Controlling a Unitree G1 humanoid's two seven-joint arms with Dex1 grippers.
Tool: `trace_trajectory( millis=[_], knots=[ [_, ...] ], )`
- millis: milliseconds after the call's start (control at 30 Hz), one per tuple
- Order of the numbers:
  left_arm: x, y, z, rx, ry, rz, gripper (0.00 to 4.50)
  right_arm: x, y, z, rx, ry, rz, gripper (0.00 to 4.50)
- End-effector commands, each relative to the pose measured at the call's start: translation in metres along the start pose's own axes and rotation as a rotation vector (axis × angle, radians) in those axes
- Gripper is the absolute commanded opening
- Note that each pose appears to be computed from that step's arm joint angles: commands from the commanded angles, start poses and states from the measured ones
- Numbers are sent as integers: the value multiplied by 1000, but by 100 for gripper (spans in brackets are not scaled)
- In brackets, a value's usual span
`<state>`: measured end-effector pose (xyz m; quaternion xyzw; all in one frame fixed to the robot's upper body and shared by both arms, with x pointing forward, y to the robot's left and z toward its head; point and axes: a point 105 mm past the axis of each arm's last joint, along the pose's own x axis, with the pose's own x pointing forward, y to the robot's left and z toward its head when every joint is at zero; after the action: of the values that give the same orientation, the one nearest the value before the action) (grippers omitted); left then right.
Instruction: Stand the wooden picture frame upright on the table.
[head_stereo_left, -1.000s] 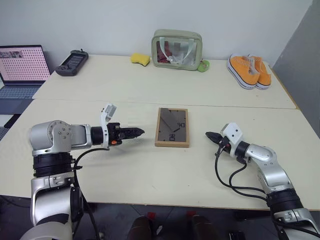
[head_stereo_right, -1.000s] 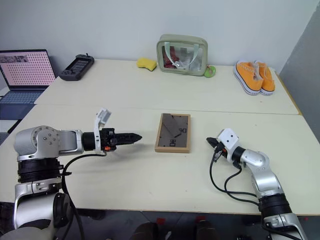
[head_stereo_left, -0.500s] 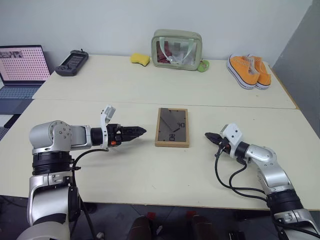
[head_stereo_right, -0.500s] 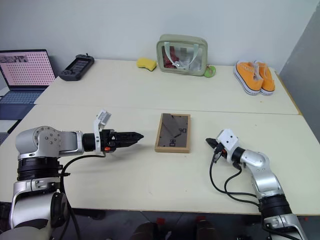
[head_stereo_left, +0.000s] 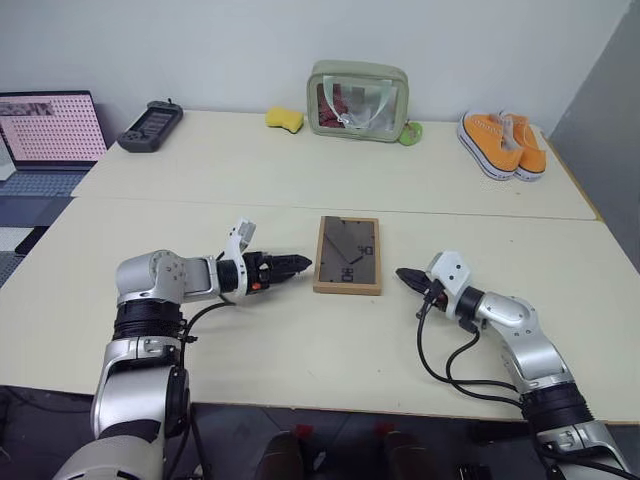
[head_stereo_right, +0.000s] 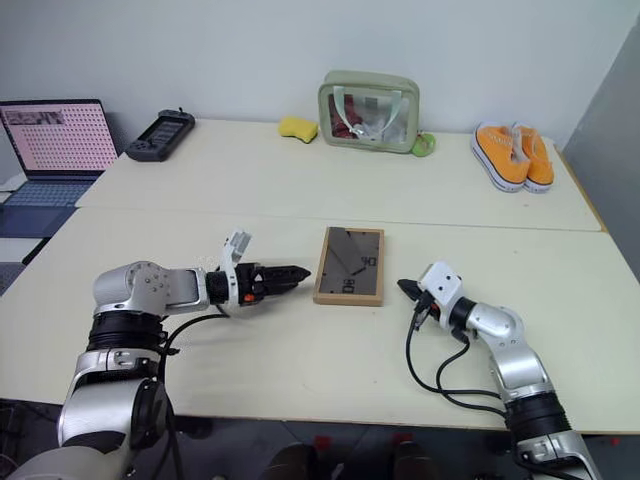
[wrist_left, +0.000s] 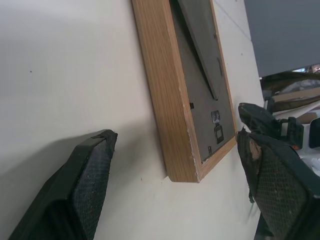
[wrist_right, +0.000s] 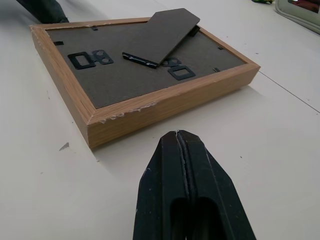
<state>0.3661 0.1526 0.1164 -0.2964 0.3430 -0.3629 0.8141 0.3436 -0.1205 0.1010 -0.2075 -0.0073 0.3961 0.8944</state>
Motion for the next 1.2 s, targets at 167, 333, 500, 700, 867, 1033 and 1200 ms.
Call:
trace_trajectory(
  millis=[167, 333, 500, 700, 867, 1033, 1200],
  knots=[
    [10, 11, -7, -29, 29, 30, 409, 8, 10, -7, -4, -1, 0, 0],
    [11, 12, -6, -38, 31, 27, 409, 18, 26, -2, 28, -35, 17, 0],
    [10, 13, -6, -37, 32, 29, 409, 26, 37, 6, 40, -66, 29, 0],
    [10, 14, -3, -38, 23, 32, 409, 30, 44, 14, 47, -91, 38, 0],
    [12, 14, -2, -43, 18, 28, 409, 29, 43, 13, 56, -92, 33, 0],
    [13, 14, -2, -46, 15, 26, 409, 36, 46, 21, 75, -120, 35, 0],
    [13, 14, 0, -45, 9, 26, 409, 41, 43, 15, -7, -78, 42, 0]
  ],
)
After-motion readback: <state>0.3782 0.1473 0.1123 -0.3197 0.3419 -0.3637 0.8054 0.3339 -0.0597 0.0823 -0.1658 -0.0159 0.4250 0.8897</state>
